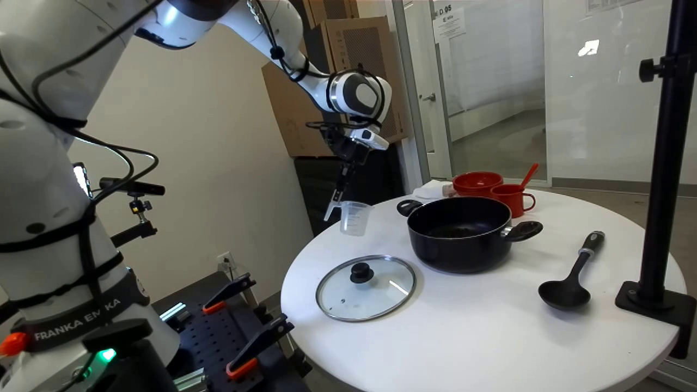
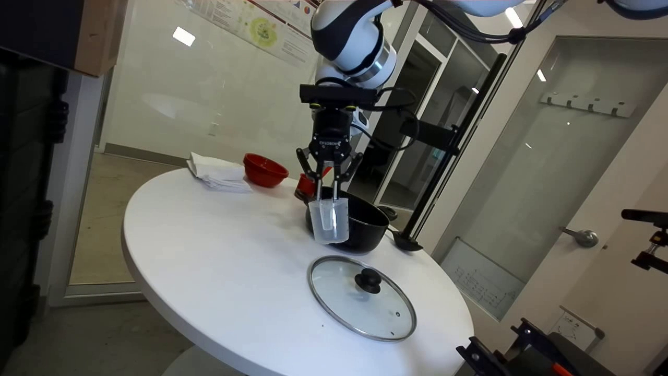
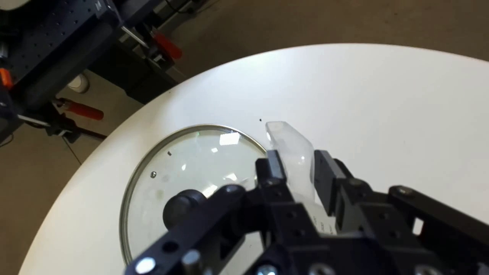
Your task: Put the lid on the table then pour the contents from the clear jar into the black pot
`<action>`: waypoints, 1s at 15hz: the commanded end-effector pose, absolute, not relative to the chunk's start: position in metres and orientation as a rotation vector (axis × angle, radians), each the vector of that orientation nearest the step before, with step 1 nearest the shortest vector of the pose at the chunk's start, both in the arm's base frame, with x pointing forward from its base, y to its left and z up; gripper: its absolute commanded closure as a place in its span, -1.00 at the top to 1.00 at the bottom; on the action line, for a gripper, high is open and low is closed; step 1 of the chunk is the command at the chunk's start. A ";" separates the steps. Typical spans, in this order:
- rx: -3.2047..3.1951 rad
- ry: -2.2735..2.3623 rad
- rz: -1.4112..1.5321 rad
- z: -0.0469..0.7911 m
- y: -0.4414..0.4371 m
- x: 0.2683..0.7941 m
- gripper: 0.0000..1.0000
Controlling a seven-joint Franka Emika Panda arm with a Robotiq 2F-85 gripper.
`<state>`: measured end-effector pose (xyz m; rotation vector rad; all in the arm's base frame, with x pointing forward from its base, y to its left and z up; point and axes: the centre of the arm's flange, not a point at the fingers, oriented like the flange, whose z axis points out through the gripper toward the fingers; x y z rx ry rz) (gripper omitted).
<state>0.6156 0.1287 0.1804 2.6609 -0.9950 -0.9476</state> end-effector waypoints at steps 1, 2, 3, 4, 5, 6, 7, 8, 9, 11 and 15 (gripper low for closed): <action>2.806 -1.072 -0.721 0.174 0.115 0.633 -0.87; 2.846 -1.095 -0.639 0.175 0.112 0.641 -0.87; 2.880 -1.117 -0.552 0.176 0.110 0.647 -0.87; 2.908 -1.128 -0.458 0.177 0.108 0.653 -0.87; 2.930 -1.135 -0.388 0.177 0.108 0.658 -0.87; 2.944 -1.140 -0.352 0.177 0.109 0.660 -0.87; 2.957 -1.142 -0.313 0.177 0.110 0.662 -0.87; 2.963 -1.139 -0.292 0.175 0.112 0.662 -0.87; 2.969 -1.138 -0.283 0.175 0.114 0.662 -0.87; 2.950 -1.149 -0.308 0.169 0.117 0.660 -0.87; 2.840 -1.090 -0.559 0.130 0.125 0.637 -0.87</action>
